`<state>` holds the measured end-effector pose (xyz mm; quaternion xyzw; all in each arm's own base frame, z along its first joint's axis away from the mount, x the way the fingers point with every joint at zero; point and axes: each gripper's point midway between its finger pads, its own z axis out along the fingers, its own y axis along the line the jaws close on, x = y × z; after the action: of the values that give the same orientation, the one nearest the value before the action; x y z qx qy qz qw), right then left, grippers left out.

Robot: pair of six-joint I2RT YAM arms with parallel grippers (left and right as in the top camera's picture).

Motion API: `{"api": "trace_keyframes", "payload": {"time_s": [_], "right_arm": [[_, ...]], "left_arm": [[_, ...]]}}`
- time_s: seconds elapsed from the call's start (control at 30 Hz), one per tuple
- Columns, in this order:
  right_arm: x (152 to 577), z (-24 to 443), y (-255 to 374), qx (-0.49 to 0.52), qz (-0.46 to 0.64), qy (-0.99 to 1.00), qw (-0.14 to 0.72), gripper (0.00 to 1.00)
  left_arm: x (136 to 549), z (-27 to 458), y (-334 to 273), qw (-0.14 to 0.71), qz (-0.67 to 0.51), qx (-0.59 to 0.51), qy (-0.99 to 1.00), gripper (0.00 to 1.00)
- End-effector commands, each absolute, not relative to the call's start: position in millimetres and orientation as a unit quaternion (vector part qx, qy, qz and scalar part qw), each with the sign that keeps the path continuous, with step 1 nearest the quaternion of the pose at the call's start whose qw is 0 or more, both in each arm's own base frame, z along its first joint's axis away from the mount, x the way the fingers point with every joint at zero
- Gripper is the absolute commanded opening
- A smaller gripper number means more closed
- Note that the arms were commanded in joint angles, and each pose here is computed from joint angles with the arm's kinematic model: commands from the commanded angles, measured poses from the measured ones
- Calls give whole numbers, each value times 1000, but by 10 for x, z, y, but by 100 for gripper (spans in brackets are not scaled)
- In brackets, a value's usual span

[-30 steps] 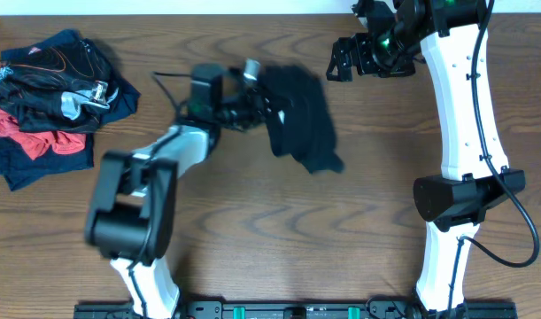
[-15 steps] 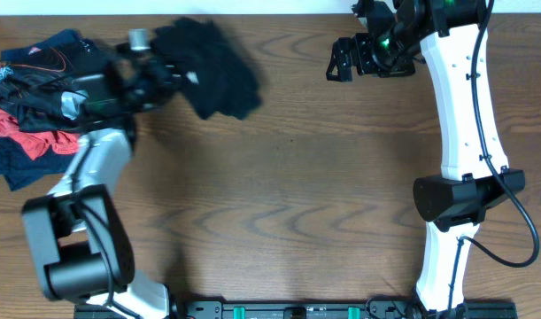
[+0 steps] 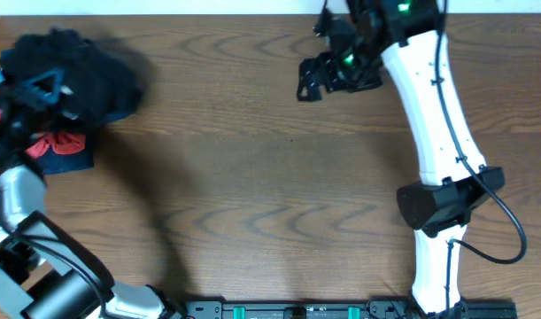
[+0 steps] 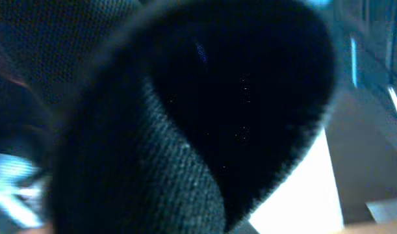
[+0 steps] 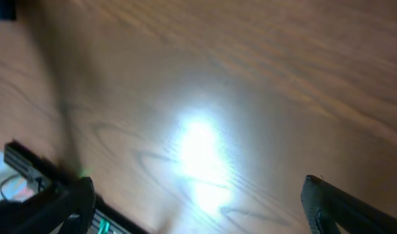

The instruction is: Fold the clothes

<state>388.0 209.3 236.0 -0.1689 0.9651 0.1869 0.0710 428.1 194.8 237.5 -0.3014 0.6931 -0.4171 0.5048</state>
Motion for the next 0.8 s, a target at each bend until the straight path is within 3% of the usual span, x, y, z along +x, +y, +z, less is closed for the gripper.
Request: {"api": "trace_keyframes", "payload": {"time_s": [0.0,0.27,0.53,0.77], "right_arm": [[3712,2330,2250,-189,186,963,54,99],[3528,2181,2423,-211,181,960,21,99],[3518,2180,2438,-206,181,962,20,99],[3542,2175,2401,-203,176,963,21,99]], "left_arm": [[4071,2680,2331,559,-372,-284,684,6],[3727,2462,2880,564,-309,-353,680,6],[3610,1668,2793,414,-289,-543,671,6],[3883,2106,2607,469,-354,-456,668,6]]}}
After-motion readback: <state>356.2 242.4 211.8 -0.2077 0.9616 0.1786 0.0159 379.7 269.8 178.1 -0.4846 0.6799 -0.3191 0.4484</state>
